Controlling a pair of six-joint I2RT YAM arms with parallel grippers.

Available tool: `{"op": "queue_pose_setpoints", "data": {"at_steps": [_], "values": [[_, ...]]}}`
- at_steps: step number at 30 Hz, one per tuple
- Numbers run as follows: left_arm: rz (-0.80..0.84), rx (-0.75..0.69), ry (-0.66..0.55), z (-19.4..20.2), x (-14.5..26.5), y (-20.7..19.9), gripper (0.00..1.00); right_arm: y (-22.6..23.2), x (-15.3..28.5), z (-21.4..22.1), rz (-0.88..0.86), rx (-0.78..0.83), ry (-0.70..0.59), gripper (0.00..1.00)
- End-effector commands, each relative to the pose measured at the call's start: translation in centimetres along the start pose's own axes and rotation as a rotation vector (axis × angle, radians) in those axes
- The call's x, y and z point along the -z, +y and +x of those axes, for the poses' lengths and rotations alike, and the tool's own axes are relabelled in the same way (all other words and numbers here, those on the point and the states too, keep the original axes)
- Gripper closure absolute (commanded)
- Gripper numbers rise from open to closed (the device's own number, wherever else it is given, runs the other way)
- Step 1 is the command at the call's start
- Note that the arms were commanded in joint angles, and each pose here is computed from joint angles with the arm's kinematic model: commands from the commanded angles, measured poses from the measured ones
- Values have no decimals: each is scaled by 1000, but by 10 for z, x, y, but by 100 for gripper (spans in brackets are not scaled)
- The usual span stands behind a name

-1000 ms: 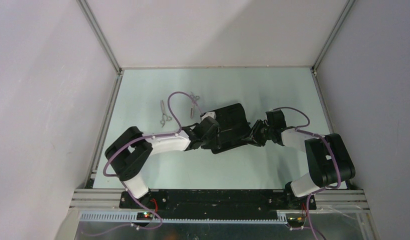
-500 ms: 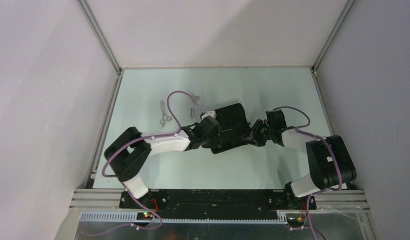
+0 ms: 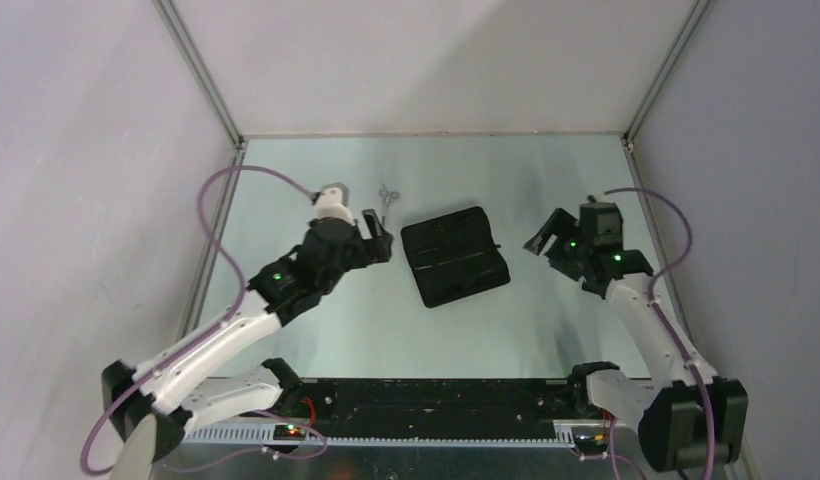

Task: Sort the hair-cutting tools
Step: Place the comb in the hairdressing tool bag, then adjust the comb at the center of the board.

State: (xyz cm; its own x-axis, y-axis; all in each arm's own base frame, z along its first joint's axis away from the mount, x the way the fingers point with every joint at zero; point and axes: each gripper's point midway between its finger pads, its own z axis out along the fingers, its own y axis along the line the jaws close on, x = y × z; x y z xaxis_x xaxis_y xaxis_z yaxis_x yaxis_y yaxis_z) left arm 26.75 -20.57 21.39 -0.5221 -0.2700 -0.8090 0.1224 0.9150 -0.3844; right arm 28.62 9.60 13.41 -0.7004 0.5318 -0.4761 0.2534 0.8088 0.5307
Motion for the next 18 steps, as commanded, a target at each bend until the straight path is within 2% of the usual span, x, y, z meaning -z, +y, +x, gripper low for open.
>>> {"op": "queue_pose_setpoints", "data": {"at_steps": [1,2,6,9,14,18], "values": [[-130,-26,-84,-33,38,52,5,-66,47,-28,308,-36,-135,11],[-128,-20,-113,-40,47,56,3,-79,55,-37,351,-88,-174,4],[-181,-79,-161,-55,73,84,0,-117,81,-53,474,-250,-284,1],[-205,-143,-186,-60,88,95,0,-141,81,-51,526,-383,-257,1],[-280,-226,-233,-61,99,118,0,-168,61,-47,544,-575,-91,1],[-374,-292,-252,-59,101,139,0,-184,53,-61,582,-607,-145,1]]}}
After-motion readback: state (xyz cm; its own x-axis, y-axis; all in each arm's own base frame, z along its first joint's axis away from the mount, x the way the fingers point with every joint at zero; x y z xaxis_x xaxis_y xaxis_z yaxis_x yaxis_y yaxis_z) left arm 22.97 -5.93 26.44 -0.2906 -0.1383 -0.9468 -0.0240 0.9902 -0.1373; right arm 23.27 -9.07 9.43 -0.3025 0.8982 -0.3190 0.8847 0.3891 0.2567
